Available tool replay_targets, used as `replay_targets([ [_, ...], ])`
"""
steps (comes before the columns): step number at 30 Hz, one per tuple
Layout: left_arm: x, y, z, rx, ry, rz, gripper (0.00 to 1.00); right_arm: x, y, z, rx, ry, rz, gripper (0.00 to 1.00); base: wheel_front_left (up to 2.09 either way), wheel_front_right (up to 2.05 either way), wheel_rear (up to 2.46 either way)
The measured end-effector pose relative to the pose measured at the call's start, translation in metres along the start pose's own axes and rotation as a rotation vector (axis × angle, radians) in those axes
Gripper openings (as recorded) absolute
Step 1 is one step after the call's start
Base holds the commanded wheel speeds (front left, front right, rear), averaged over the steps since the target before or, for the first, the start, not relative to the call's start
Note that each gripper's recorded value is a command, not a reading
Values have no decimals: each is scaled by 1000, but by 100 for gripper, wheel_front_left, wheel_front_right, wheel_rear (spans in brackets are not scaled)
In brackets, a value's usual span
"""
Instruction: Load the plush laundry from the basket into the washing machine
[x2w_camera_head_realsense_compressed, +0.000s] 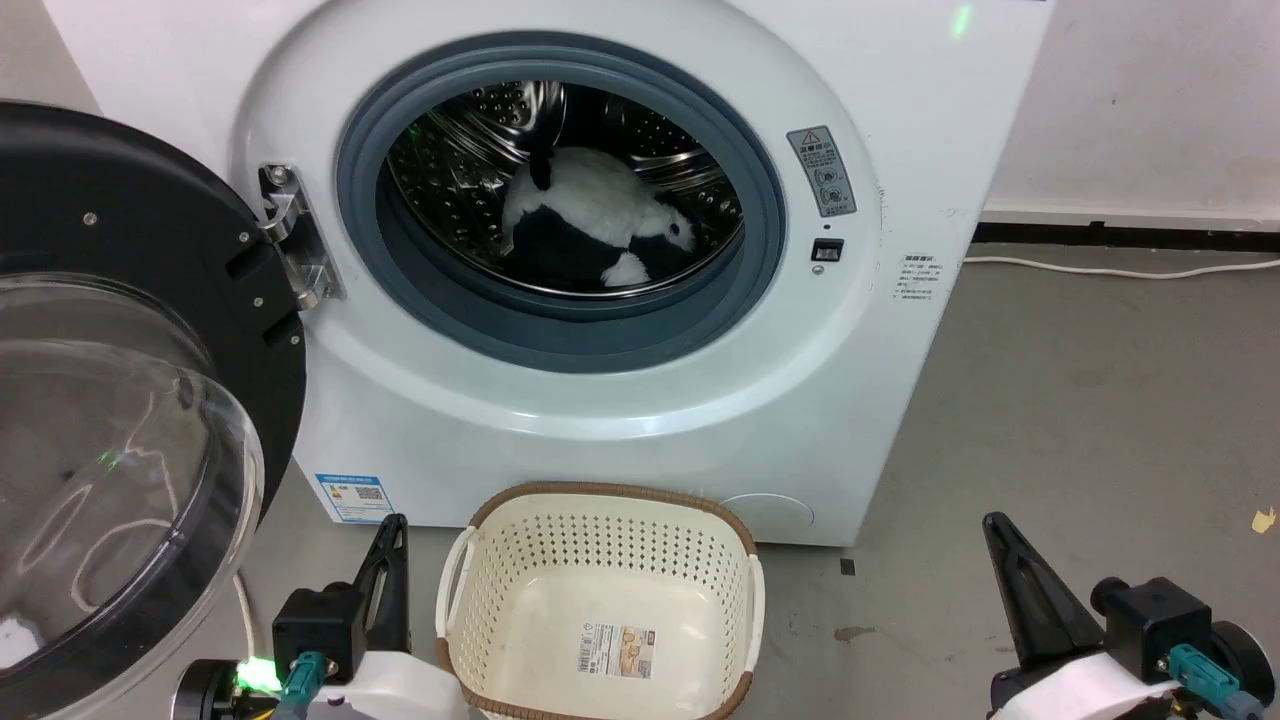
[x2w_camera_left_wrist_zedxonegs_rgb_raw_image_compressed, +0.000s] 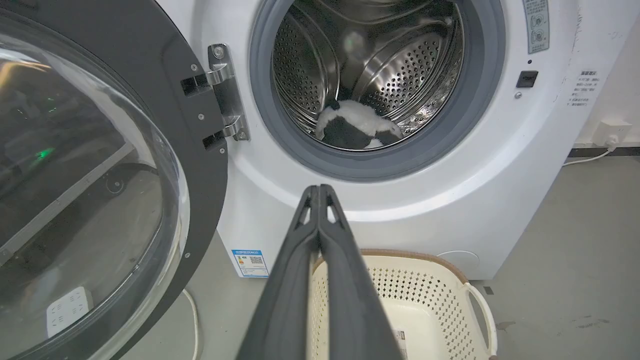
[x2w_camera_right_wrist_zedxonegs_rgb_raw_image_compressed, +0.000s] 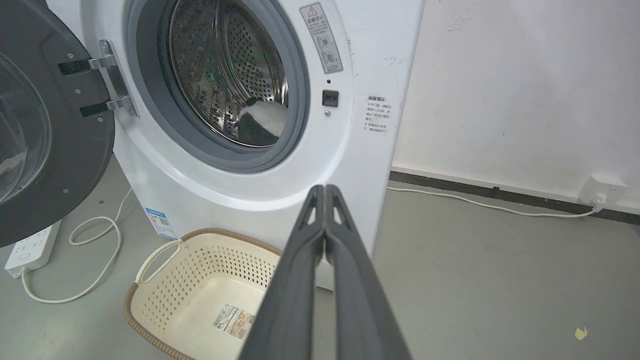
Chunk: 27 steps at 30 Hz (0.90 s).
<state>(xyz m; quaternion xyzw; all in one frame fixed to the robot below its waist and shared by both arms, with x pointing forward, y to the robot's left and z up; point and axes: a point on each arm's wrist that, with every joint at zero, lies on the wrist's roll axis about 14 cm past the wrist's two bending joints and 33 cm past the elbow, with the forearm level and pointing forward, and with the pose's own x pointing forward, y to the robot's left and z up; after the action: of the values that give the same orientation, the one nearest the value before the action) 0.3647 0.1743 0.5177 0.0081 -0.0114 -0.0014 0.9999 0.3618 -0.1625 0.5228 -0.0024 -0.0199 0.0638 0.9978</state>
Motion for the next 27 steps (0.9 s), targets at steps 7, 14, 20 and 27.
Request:
replay_targets([
  [7,1,0,0,3,8,-4,0,3,0,2,-8,4,1,0,0,0,0],
  [14,1,0,1,8,15,-2,0,3,0,1,-11,16,1,0,0,0,0],
  [20,2,2,1,14,22,-1,0,4,0,0,-18,26,2,0,0,0,0],
  [27,2,2,2,14,27,0,0,4,0,-1,-27,40,2,0,0,0,0],
])
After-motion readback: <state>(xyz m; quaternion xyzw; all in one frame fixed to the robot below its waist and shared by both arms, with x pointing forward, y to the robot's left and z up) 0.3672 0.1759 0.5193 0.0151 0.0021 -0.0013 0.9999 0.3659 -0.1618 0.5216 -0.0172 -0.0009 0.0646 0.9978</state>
